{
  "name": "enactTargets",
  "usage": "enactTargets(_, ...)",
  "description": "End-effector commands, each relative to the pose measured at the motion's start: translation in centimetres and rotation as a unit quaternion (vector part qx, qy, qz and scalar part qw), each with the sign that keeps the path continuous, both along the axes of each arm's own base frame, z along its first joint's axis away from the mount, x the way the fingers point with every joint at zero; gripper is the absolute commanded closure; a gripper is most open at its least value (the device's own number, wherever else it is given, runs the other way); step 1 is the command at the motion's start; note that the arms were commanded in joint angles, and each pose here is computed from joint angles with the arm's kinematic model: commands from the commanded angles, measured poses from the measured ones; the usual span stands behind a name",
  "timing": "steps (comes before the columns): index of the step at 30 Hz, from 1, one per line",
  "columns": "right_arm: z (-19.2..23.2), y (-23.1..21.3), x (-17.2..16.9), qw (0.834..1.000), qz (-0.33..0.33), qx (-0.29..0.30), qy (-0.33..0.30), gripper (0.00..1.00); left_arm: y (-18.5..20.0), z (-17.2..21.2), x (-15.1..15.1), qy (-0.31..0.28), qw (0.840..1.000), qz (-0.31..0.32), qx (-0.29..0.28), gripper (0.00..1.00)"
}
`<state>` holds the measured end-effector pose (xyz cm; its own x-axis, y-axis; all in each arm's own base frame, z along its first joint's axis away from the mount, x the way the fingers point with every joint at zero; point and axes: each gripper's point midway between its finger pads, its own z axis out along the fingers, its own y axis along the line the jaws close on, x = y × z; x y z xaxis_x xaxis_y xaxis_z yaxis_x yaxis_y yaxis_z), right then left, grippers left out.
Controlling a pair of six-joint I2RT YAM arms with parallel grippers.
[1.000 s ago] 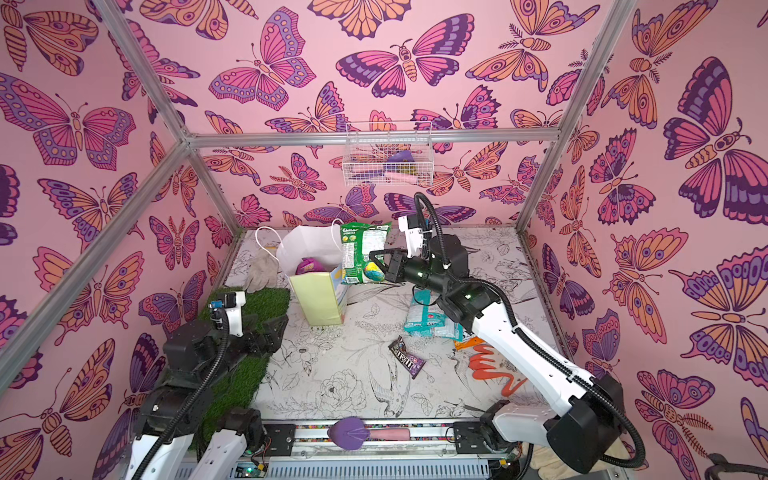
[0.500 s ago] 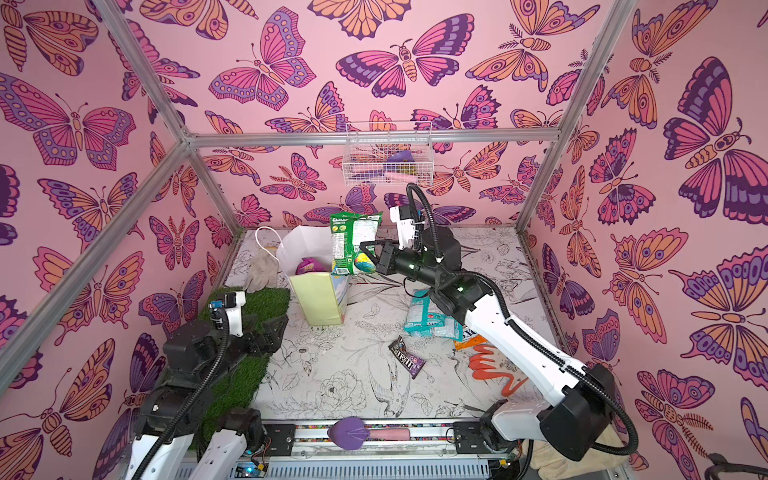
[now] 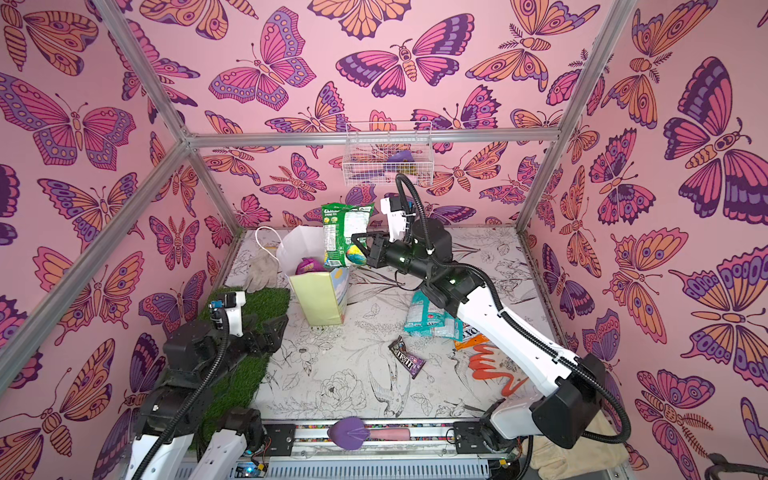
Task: Place the snacks into the paper bag
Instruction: 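Carry the green snack bag with the right gripper over the paper bag opening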
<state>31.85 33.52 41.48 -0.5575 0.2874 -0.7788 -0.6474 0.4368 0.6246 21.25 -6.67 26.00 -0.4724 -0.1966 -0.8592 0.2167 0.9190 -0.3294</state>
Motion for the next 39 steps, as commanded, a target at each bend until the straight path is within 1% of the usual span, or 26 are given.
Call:
enactTargets(1,2.7,0.0,0.0,0.999,-0.012,0.002,-0.04,1.0,-0.1,-0.9,-0.2,0.011,1.0,-0.005,0.008,0.0)
enactTargets(5,2.6,0.3,0.5,0.999,-0.025,-0.016,-0.043,1.0,-0.1,-0.9,-0.2,0.012,1.0,-0.005,0.008,0.0)
enactTargets(12,2.5,1.7,0.8,0.998,-0.025,-0.044,-0.046,1.0,-0.1,-0.8,-0.2,0.01,1.0,-0.006,0.007,0.0)
enactTargets(15,2.5,2.2,0.8,0.996,-0.029,-0.065,-0.052,1.0,-0.1,-0.9,-0.2,0.012,1.0,-0.005,0.008,0.0)
enactTargets(20,2.1,2.6,0.9,0.986,-0.07,-0.135,-0.073,1.0,-0.1,-0.9,-0.2,0.011,1.0,-0.006,0.008,0.0)
enactTargets(22,2.6,2.9,0.6,0.984,-0.071,-0.141,-0.083,1.0,-0.1,-0.9,-0.2,0.012,1.0,-0.005,0.008,0.0)
enactTargets(24,1.6,3.8,1.1,0.982,-0.07,-0.156,-0.079,1.0,-0.1,-0.9,-0.2,0.011,1.0,-0.006,0.007,0.0)
enactTargets(32,1.4,5.3,1.5,0.971,-0.08,-0.201,-0.098,1.0,-0.1,-0.9,-0.2,0.01,1.0,-0.005,0.007,0.0)
enactTargets(39,0.2,6.7,2.5,0.965,-0.075,-0.236,-0.088,1.0,-0.1,-0.8,-0.2,0.009,1.0,-0.006,0.007,0.0)
